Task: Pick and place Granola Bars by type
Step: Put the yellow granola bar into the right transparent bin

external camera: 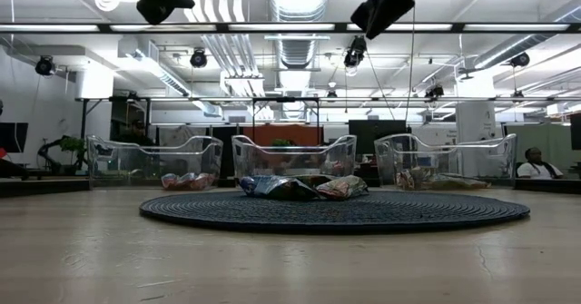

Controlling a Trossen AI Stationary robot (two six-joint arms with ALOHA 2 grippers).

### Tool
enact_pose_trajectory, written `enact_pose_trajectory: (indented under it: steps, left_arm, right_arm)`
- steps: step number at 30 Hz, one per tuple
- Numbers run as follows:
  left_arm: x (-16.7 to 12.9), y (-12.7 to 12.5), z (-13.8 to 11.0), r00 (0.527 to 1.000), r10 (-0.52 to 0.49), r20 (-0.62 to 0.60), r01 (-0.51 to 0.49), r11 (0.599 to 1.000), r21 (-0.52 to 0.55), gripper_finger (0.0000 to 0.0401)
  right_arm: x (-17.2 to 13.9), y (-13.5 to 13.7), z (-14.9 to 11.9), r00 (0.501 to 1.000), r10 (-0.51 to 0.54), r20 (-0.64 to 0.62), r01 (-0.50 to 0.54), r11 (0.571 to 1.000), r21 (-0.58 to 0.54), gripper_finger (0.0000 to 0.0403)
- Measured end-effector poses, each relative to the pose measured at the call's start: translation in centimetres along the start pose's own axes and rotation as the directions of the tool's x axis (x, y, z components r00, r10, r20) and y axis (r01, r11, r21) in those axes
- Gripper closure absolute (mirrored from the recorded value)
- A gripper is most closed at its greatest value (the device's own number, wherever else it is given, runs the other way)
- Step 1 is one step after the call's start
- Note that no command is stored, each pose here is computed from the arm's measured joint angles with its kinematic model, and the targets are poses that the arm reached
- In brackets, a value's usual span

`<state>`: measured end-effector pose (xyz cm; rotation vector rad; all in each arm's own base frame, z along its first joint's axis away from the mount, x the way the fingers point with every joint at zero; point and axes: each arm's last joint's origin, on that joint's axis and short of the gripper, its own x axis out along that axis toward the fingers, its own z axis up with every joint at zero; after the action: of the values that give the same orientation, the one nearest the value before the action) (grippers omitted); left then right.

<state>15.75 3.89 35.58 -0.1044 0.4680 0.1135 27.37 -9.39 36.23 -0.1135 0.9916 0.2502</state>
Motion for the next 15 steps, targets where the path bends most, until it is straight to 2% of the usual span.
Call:
enact_pose_trajectory:
  steps: [10,15]
  left_arm:
    - [0.0,0.0,0.0,1.000,0.000,0.000,0.000,1.000,-0.004,0.0401]
    - [0.0,0.0,0.0,1.000,0.000,-0.001,0.000,1.000,-0.004,0.0401]
  right_arm:
    - [1.8,-1.2,0.8,0.998,0.029,-0.048,-0.036,0.986,-0.160,0.0394]
    - [2.6,-1.5,0.8,0.997,0.041,-0.068,-0.054,0.979,-0.199,0.0394]
